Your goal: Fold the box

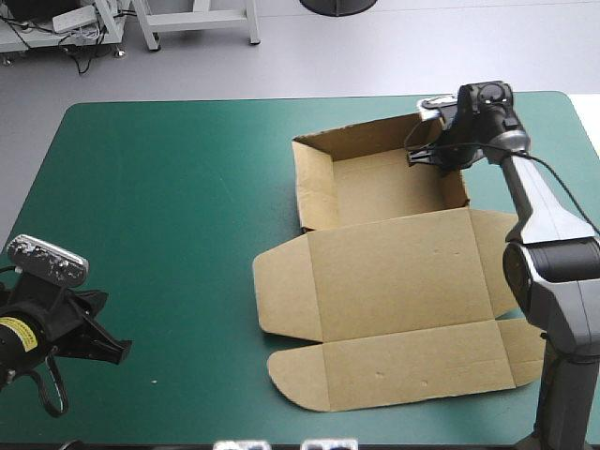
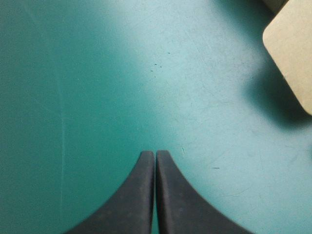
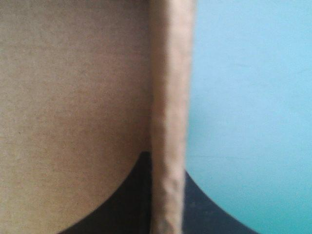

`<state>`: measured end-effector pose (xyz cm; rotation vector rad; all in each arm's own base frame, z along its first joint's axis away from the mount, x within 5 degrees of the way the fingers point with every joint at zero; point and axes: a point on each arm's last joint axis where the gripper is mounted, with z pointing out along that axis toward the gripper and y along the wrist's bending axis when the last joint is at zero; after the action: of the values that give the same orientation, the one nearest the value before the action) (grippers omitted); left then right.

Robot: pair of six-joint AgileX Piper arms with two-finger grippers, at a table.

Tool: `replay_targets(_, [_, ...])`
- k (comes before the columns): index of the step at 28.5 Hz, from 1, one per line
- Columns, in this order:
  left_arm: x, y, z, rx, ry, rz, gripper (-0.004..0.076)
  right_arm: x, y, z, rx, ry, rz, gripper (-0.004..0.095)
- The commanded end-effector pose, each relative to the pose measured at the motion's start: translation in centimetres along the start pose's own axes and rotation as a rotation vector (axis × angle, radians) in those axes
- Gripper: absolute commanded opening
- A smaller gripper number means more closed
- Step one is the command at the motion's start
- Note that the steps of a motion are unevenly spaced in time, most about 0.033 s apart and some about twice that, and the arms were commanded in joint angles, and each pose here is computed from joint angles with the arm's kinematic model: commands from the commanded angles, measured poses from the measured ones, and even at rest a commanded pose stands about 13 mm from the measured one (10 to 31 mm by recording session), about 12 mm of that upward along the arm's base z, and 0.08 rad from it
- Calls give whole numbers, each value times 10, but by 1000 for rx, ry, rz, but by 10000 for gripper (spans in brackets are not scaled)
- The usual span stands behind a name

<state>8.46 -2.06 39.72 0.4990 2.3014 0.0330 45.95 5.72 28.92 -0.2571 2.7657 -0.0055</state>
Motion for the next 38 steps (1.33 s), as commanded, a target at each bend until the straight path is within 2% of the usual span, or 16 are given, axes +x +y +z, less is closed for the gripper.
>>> replay_targets(1, [0,1,-5,-1,27,-9,-6,3,-67,-53,137,-106,100,-20])
replay_targets(3, [0,2,-5,-12,27,-6,-6,13,-109,-56,200,-94,172,-19])
replay_targets(7, [0,4,-5,-33,28,1,-6,38,-175,-63,256,-92,319,-20])
replay_targets(11, [0,4,-5,-39,28,-2,-6,69,-231,-72,222,-118,498,-20])
replay_targets(14, [0,4,-5,-37,26,-3,-6,89,-260,-75,178,-136,577,-20])
replay_targets(19, [0,4,-5,-38,26,-7,-6,104,-280,-70,123,-135,639,-18])
replay_targets(27, [0,4,-5,-33,26,-12,-6,100,-278,-61,81,-143,611,-3])
replay_targets(29, [0,3,-5,-25,25,-17,-6,99,-278,-61,80,-152,590,69])
replay_targets(35, [0,3,-5,-24,25,-18,-6,100,-280,-61,102,-151,603,393])
replay_targets(38, [0,3,-5,-20,25,-27,-6,99,-281,-61,109,-160,611,484])
